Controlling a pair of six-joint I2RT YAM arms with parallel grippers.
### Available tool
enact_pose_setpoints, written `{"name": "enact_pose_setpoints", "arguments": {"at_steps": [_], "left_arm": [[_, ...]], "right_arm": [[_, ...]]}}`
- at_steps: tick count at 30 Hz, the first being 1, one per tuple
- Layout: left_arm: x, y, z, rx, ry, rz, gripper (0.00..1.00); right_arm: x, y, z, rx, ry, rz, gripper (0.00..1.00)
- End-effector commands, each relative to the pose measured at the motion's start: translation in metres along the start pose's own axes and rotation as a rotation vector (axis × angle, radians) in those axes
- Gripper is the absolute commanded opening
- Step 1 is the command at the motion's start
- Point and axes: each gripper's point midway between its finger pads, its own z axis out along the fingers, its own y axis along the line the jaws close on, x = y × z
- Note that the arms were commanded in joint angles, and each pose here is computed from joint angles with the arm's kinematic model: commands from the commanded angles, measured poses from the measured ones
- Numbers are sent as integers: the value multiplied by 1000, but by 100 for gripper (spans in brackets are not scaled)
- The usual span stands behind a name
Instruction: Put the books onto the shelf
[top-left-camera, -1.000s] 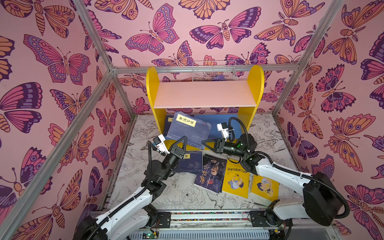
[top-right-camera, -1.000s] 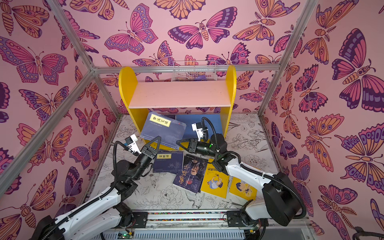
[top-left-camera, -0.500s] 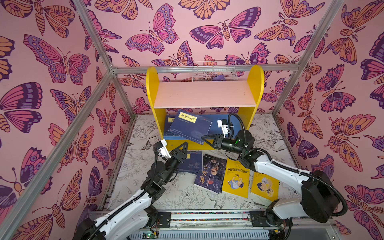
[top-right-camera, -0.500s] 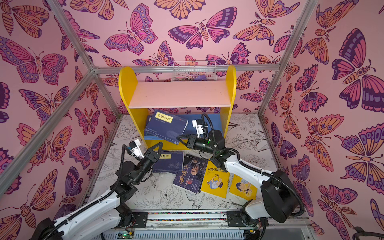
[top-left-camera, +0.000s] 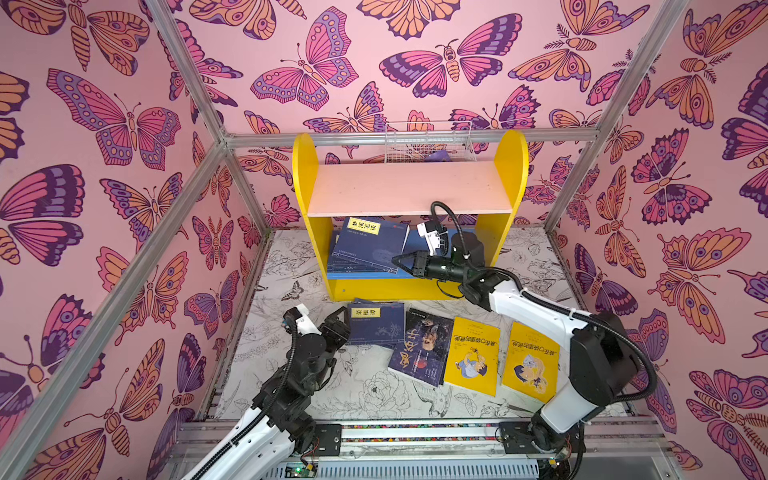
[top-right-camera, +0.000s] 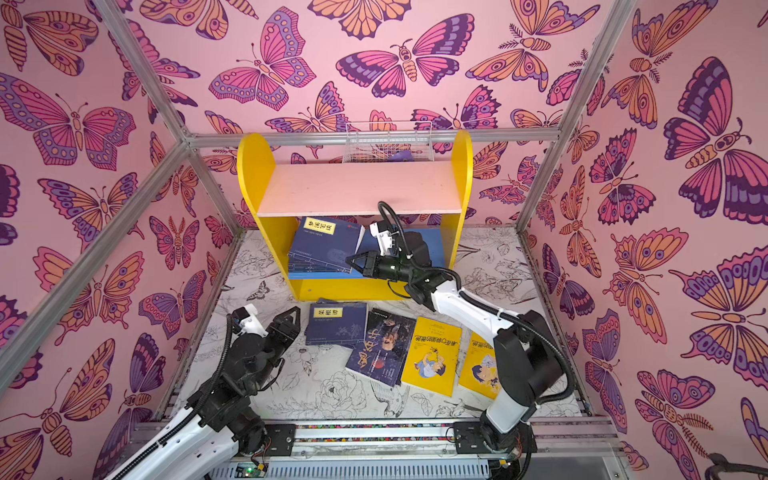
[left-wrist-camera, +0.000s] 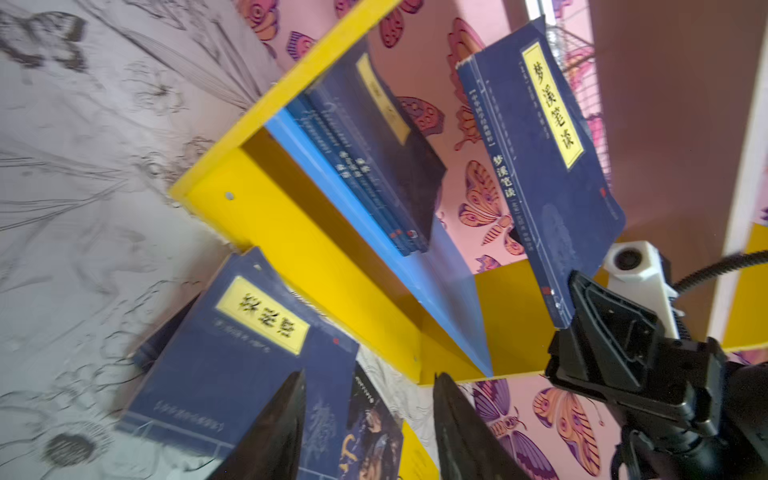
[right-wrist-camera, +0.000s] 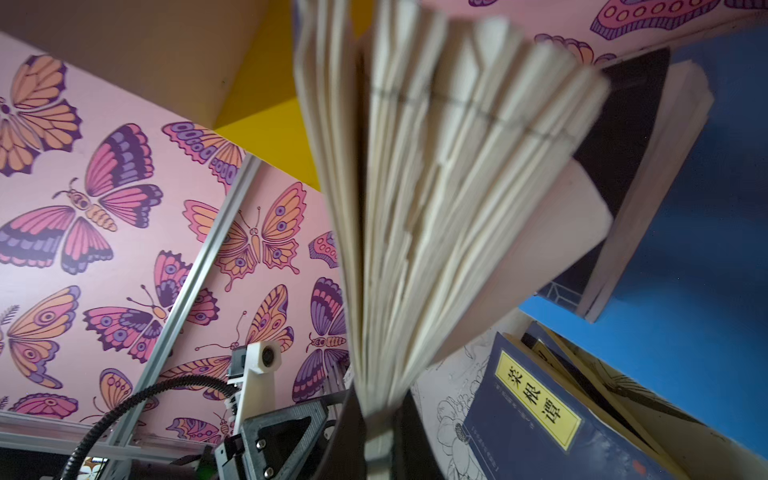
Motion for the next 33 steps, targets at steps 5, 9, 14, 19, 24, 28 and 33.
{"name": "enact_pose_setpoints", "arguments": {"at_steps": [5, 9, 14, 19, 24, 28, 33], "left_arm": [[3, 53, -14, -211, 3, 46, 52], [2, 52, -15, -216, 2, 50, 53], [3, 53, -15, -219, 9, 53, 53], [3, 53, -15, -220, 10, 55, 53], [3, 51, -15, -217, 13, 55, 53], [4, 50, -15, -216, 19, 56, 53], [4, 51, -15, -216, 19, 56, 53]], "right_arm": [[-14, -7, 22, -31, 81, -48, 0], [-28, -18, 27, -43, 62, -22, 0], [-39, -31, 31, -32, 71, -14, 0], [-37, -36, 41, -38, 131, -16, 0], [-36, -43, 51, -46, 171, 11, 0], [-38, -45, 59, -63, 187, 32, 0], [-35, -53, 66, -59, 219, 50, 0]]}}
